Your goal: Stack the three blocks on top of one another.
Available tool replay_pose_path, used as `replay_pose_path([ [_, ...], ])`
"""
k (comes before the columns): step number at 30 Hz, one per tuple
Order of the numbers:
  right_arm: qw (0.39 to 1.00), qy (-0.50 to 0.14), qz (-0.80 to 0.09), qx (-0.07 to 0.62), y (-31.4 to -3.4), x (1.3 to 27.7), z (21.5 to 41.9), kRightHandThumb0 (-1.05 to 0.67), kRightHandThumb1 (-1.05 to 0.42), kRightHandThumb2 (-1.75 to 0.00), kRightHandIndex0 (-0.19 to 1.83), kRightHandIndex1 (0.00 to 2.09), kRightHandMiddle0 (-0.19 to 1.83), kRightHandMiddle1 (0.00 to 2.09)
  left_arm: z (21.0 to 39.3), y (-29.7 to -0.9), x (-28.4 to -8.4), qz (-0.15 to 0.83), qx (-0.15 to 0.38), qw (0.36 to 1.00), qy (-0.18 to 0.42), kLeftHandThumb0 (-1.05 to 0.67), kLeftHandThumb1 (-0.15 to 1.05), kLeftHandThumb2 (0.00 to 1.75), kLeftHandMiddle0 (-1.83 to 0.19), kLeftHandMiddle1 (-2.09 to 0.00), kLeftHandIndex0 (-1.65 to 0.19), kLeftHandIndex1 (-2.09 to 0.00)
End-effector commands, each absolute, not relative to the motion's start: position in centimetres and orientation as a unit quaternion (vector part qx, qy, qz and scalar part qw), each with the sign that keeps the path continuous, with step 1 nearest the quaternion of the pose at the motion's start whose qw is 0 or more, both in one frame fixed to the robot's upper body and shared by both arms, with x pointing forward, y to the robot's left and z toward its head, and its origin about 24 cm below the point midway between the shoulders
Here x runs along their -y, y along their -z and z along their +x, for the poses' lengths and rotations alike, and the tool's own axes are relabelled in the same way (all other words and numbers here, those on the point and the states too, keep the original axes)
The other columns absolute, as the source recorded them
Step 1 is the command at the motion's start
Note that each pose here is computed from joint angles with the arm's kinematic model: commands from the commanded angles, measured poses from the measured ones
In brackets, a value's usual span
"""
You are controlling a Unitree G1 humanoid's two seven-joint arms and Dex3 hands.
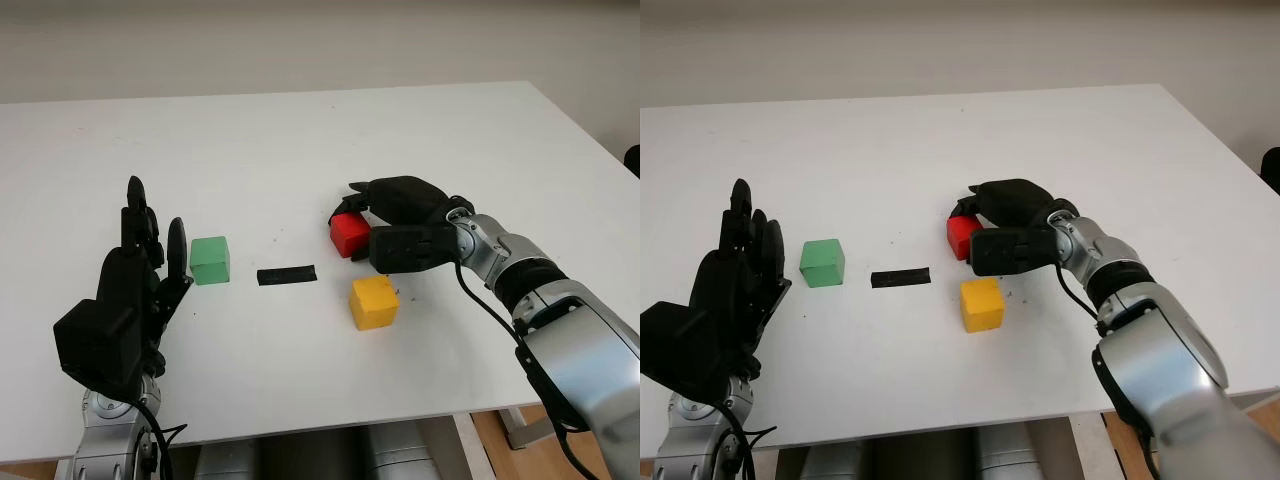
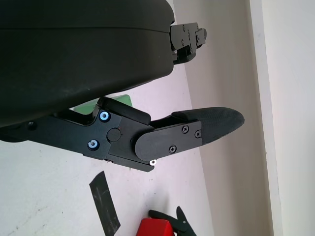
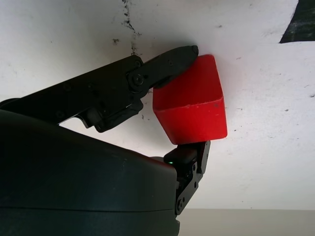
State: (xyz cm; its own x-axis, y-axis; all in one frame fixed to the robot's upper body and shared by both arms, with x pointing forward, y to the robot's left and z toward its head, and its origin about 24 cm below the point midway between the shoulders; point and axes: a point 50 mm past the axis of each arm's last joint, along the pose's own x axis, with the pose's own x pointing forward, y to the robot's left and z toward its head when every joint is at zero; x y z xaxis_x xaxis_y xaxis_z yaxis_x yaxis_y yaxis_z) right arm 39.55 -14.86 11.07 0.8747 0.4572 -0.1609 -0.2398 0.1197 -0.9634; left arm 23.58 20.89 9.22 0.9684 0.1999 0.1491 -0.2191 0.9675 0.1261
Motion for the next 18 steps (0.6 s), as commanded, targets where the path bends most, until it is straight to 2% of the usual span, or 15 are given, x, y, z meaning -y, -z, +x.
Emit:
replay_pose_path([
  [1, 0.739, -0.225, -0.63, 0.084, -11.6, 15.5, 39.7, -0.43, -0.94, -0.06, 0.28, 0.06, 0.5, 1.16, 23.7, -9.7, -20.8, 0.074, 0.08, 0.988, -0.104, -0.69, 1.05, 0.64, 0.13, -0.05, 0.14, -0.05],
  [6, 0.77, -0.203, -0.599, 0.084, -11.7, 15.7, 39.9, -0.43, -0.93, -0.05, 0.32, 0.07, 0.5, 1.2, 23.7, -9.8, -20.7, 0.067, 0.082, 0.989, -0.101, -0.69, 1.05, 0.63, 0.14, -0.05, 0.15, -0.05],
  [18, 0.882, -0.184, -0.432, 0.03, -13.1, 16.0, 40.7, -0.43, -0.92, -0.05, 0.35, 0.07, 0.45, 1.3, 23.7, -9.8, -20.4, 0.077, 0.081, 0.988, -0.103, -0.68, 1.05, 0.64, 0.12, -0.06, 0.13, -0.06],
])
